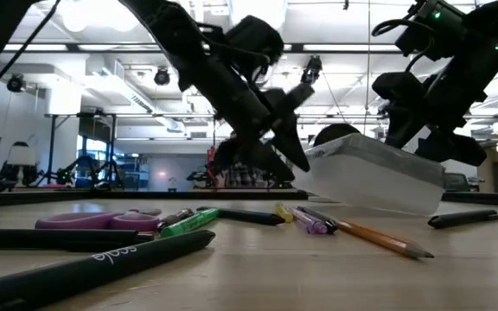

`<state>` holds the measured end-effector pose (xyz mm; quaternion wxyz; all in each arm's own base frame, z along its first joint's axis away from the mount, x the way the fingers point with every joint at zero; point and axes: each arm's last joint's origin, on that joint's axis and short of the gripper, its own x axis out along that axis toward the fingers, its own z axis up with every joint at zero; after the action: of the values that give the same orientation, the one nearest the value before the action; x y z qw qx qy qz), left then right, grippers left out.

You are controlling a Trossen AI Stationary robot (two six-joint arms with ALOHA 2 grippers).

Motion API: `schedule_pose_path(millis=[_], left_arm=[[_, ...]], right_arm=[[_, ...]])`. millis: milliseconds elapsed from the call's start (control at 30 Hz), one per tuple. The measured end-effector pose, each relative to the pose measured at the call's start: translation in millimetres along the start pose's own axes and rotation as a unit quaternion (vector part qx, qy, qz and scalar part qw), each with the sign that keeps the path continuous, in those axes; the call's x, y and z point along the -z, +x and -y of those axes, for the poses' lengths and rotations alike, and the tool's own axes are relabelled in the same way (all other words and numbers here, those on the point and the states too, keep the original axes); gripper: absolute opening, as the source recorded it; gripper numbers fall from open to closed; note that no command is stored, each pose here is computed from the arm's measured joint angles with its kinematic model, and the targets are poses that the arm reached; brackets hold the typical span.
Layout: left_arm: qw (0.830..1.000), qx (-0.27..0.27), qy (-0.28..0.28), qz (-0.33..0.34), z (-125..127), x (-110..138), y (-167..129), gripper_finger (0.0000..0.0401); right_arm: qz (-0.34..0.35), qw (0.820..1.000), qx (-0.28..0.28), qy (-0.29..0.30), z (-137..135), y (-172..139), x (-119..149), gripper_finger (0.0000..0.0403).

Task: Pick & place school supplies into a supply box
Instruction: Open the black supply box

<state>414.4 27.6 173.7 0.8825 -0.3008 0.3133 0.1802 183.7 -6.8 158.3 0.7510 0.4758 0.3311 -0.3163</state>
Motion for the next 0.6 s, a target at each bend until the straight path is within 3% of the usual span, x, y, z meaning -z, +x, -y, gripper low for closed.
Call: schedule_pose_path(millis=[433, 600], left_arm=[[0.999, 0.001, 0.0, 0.041, 5, -4, -20, 0.0136], [0.999, -0.026, -0.012, 0.013, -6, 8, -18, 0.0136]], right_arm=[[-0.008, 1.0, 0.025, -0.007, 1, 6, 1, 0.0206], [-0.008, 1.0, 0.026, -0.005, 1, 5, 1, 0.0206]])
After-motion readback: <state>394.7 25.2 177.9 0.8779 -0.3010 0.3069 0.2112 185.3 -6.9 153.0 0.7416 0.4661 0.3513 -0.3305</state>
